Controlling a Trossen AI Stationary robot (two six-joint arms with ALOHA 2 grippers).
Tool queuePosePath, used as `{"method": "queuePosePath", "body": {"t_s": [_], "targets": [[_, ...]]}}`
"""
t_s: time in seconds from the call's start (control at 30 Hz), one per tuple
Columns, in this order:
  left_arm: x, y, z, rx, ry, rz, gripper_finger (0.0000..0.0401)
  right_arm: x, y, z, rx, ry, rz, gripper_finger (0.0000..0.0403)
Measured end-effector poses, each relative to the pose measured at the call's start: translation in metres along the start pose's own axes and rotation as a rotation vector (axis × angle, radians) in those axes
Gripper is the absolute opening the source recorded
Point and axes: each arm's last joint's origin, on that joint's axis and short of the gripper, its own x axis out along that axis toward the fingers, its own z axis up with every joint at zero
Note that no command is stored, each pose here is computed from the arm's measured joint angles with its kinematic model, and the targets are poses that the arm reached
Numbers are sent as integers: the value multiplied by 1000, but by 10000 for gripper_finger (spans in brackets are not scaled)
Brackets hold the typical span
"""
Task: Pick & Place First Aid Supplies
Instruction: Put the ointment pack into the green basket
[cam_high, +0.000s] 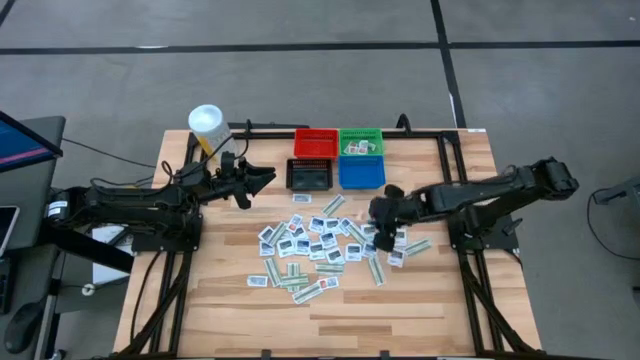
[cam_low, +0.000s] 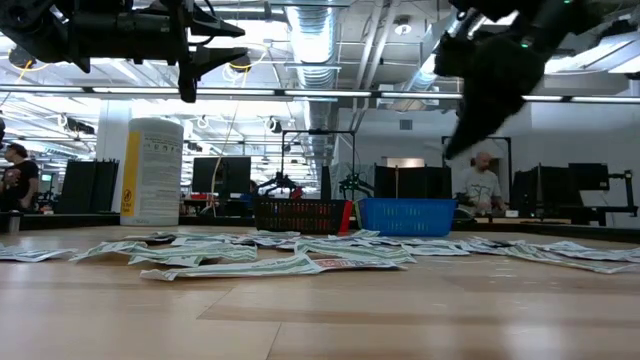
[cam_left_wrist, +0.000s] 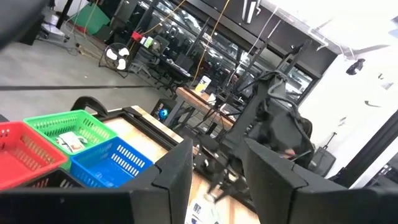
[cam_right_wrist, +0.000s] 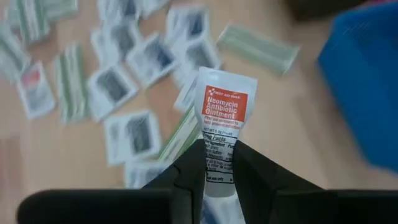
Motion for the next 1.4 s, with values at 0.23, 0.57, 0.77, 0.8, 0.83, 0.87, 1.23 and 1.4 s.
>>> {"method": "queuePosePath", "body": {"t_s": [0.23, 0.57, 0.77, 0.8, 0.83, 0.87, 1.23, 1.4], "targets": [[0, -1, 0, -54, 16, -24, 140, -11, -31, 25, -81, -208, -55, 70], [-1, -15, -9, -134, 83, -116, 140, -16, -86, 55, -347, -414, -300, 70], [-2, -24, -15, -143, 102, -143, 140, -8, -133, 59, -317, -407, -436, 70], [-3, -25, -15, -145, 100, -140, 140, -4, -141, 56, -302, -385, -441, 70], [-3, -26, -16, -146, 97, -136, 140, -1, -150, 54, -288, -371, -442, 70], [-3, -27, -17, -147, 93, -130, 140, 2, -157, 53, -279, -372, -439, 70], [-5, -36, -21, -155, 97, -135, 140, 43, -201, 38, -203, -258, -417, 70], [-5, -36, -21, -155, 98, -135, 140, 54, -203, 40, -208, -247, -365, 70]]}}
